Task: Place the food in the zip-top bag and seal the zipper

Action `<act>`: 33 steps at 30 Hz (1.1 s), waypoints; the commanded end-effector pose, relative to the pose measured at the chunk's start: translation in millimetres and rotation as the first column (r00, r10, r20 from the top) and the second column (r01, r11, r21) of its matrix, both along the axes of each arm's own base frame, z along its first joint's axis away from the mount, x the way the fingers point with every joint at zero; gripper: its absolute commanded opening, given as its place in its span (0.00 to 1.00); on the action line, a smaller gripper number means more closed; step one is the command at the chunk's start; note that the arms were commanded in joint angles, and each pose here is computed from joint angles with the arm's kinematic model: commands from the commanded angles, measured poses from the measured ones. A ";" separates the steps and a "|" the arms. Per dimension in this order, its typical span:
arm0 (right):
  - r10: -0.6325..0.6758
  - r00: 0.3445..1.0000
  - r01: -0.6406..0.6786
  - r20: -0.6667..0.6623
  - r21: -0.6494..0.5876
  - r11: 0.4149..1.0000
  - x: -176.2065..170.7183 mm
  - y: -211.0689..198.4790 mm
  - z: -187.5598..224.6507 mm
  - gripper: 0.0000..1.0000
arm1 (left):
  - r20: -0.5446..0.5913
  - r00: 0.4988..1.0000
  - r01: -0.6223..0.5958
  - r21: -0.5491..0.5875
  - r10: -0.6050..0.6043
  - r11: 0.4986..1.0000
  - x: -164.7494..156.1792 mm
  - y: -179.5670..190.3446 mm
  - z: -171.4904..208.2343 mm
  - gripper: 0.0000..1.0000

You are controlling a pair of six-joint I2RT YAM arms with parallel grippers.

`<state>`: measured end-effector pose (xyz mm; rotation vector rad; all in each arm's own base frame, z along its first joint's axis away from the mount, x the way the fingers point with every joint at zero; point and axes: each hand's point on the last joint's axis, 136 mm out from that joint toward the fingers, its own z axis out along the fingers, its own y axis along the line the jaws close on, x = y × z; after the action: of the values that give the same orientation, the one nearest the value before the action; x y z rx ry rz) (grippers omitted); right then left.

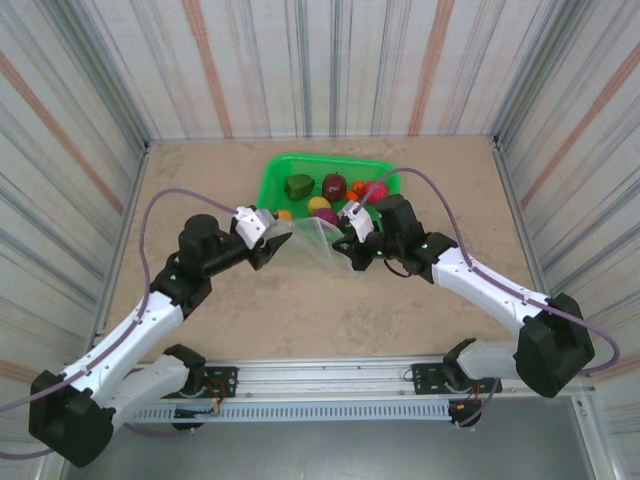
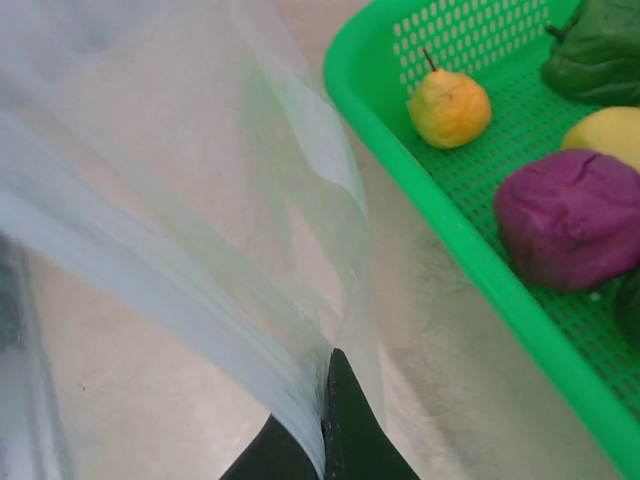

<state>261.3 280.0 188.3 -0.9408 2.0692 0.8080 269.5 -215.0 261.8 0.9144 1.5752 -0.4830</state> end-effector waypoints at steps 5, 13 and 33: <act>-0.180 0.974 0.190 -0.140 0.065 0.980 4.4 -10.6 48.0 0.00 | -0.183 0.900 -0.410 -0.043 0.396 0.911 27.3 52.1 44.0 0.71; -0.433 0.817 0.478 -0.380 0.029 0.878 12.4 -17.0 68.9 0.00 | -0.361 0.848 -0.416 0.002 0.389 0.909 2.2 58.1 68.1 0.69; -0.374 0.783 0.443 -0.498 0.022 0.896 -16.5 59.0 71.7 0.00 | -0.735 0.557 -0.447 0.127 0.387 0.886 -55.4 -3.0 41.3 0.93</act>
<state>243.1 333.5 252.8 -0.2123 2.4850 0.9909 207.3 -230.8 306.8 0.3451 2.3845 -0.7285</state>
